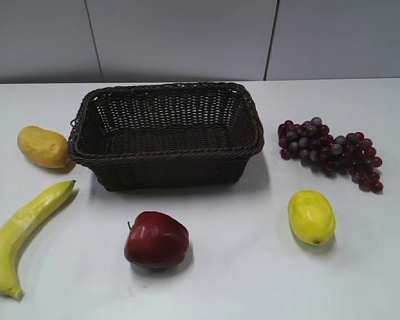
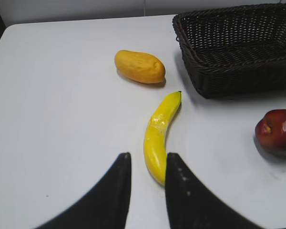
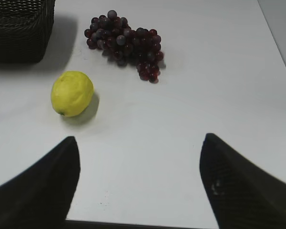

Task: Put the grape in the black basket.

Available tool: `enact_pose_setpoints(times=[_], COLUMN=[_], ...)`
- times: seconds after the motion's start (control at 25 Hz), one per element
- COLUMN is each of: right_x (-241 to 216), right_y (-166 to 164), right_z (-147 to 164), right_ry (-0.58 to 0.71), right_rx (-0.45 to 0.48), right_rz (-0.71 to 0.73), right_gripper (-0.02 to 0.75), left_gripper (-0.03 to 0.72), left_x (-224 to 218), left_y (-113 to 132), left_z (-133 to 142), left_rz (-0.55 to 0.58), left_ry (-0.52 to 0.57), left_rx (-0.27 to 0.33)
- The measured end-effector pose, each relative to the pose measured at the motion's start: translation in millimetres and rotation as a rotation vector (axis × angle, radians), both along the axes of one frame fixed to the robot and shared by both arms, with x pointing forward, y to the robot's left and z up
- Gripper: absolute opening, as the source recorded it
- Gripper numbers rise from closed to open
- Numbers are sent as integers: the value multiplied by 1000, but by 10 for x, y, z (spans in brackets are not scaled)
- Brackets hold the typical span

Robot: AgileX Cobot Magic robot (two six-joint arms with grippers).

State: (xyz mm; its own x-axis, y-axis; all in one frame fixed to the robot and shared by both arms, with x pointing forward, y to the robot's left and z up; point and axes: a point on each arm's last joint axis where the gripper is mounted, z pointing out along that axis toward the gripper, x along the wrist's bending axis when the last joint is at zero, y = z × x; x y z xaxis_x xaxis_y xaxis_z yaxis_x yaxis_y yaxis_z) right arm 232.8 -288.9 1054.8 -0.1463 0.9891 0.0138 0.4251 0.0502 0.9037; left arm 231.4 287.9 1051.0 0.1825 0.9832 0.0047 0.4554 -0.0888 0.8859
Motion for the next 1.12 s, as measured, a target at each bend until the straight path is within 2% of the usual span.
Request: enact_pose_setpoints(times=[0.12,0.32,0.64,0.92,1.12], right_x=[91,521,1433,2224,2855], right_y=[0,-6,-13,12,139], right_z=[112,259,26,-310,-457], right_ry=[-48,-100,-42,229,442], right_rx=[9,24,57,54,-16], right_rz=[-8,-37,-98,-119,-27], right_gripper=[595,593,593,593,611], left_gripper=[228,228,228,228,228], left_x=[0,0,0,0,0], left_y=[0,0,0,0,-1], left_z=[0,0,0,0,0], left_rz=[0,0,0,0,-1], left_ry=[0,0,0,0,0], left_rx=[0,0,0,1,0])
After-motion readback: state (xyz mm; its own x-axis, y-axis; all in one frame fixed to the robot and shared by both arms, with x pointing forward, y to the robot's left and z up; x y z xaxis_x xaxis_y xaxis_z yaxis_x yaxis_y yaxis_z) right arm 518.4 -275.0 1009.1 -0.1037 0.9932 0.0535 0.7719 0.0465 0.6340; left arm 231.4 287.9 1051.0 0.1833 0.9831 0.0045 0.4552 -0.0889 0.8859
